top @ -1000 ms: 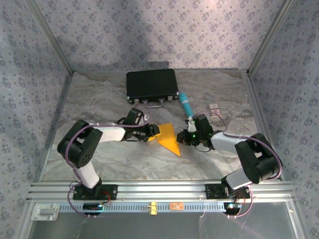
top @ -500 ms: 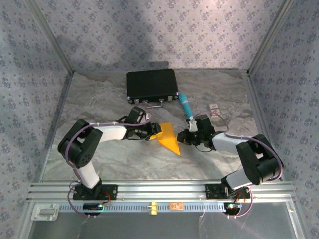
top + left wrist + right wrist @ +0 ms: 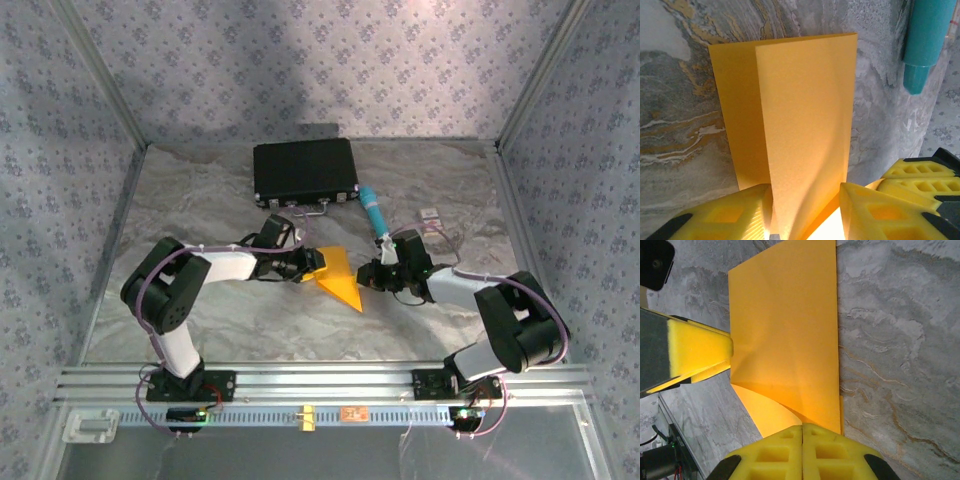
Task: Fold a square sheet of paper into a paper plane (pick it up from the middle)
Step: Fourth fold the wing at the center of the table.
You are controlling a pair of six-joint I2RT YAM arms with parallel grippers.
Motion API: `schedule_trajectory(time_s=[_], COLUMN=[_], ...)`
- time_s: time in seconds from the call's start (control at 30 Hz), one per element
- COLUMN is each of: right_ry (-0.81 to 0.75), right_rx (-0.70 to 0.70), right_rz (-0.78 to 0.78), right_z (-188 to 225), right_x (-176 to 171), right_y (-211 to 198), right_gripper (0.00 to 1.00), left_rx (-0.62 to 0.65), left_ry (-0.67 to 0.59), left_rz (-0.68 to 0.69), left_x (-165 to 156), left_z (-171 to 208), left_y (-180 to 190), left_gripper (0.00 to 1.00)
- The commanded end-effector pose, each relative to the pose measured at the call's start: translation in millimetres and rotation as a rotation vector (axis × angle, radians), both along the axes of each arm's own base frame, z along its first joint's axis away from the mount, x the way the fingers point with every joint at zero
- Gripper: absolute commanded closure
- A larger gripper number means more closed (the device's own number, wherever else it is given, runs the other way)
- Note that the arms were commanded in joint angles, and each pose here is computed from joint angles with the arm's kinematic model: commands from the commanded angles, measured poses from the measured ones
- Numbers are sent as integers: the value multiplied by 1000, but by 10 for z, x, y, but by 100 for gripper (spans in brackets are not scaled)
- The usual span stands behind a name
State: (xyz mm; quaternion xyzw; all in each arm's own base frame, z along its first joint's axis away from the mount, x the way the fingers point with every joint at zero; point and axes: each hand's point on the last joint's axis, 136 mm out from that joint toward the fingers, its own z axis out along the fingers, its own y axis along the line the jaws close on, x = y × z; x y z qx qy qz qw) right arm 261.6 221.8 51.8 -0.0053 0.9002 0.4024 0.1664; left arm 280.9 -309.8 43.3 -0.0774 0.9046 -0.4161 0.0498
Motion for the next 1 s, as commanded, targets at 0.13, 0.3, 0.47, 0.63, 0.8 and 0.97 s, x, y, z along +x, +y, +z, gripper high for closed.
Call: schedule_trajectory(time_s=[0.13,0.3,0.47,0.63,0.8,0.97], right_ry=[0,-46,-145,-301,-638,-778], right_rx=[-14,-120,-209,-317,-484,-590], right_rz=[-17,-34,-58,-23,121,261], right_z=[8,49,173,273,359,314], right_x=[-21,-29,-46,-105,-233,-352], right_y=[-55,-194,-323,-302,-71,81], right_gripper=[84,58,45,46,51,54], left_rx=[-45,-56,-74,-98,-114,-119], left_ry=[-30,-39,-54,-59,-69,-76], left_rz=[-26,-23,-32,-35,-32,-26], left_x=[56,58,64,69,84,80], left_z=[142,187,261,316,371,415], left_y=[-133,-137,-156,-187,-200,-191], left_gripper=[77,81,79,79,86,90])
